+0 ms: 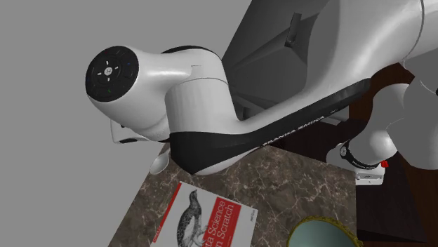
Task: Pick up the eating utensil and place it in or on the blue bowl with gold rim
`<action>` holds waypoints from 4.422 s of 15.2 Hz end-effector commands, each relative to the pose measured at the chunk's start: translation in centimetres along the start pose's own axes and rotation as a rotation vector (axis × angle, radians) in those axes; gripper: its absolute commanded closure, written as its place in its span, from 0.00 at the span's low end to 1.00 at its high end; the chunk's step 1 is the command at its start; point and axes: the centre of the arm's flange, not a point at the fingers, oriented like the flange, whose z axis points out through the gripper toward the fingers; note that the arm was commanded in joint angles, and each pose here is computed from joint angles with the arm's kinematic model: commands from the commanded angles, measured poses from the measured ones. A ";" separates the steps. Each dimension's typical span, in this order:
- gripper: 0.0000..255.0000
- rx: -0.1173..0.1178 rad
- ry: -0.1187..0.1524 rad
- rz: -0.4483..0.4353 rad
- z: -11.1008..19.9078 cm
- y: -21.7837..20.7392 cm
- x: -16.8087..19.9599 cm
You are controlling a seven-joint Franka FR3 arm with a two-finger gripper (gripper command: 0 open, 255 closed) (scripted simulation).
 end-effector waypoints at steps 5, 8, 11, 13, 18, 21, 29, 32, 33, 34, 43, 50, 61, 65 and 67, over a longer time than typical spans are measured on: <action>1.00 0.000 0.000 0.000 -3.1 0.5 -0.7; 1.00 0.000 0.000 0.000 -4.6 0.7 -1.1; 1.00 0.000 0.000 0.000 -6.1 0.9 -1.4; 1.00 0.000 0.000 0.000 -7.1 1.0 -1.7; 1.00 0.000 0.000 0.000 -8.9 -1.4 -1.7; 1.00 0.000 0.000 0.000 -9.6 -5.3 -1.4; 1.00 0.000 0.000 0.000 -11.4 -15.7 -0.5; 1.00 0.000 0.000 0.000 -12.1 -19.6 -0.2; 1.00 0.000 0.000 0.000 -12.3 -20.9 -0.1; 1.00 0.000 0.000 0.000 -12.6 -22.2 0.0; 1.00 0.000 0.000 0.000 -14.6 -33.8 1.0; 1.00 0.000 0.000 0.000 -16.2 -42.5 1.7; 1.00 0.000 0.000 0.000 -10.5 -43.2 3.0; 1.00 0.000 0.000 0.000 -8.5 -43.5 3.5; 1.00 0.000 0.000 0.000 -8.1 -43.5 3.6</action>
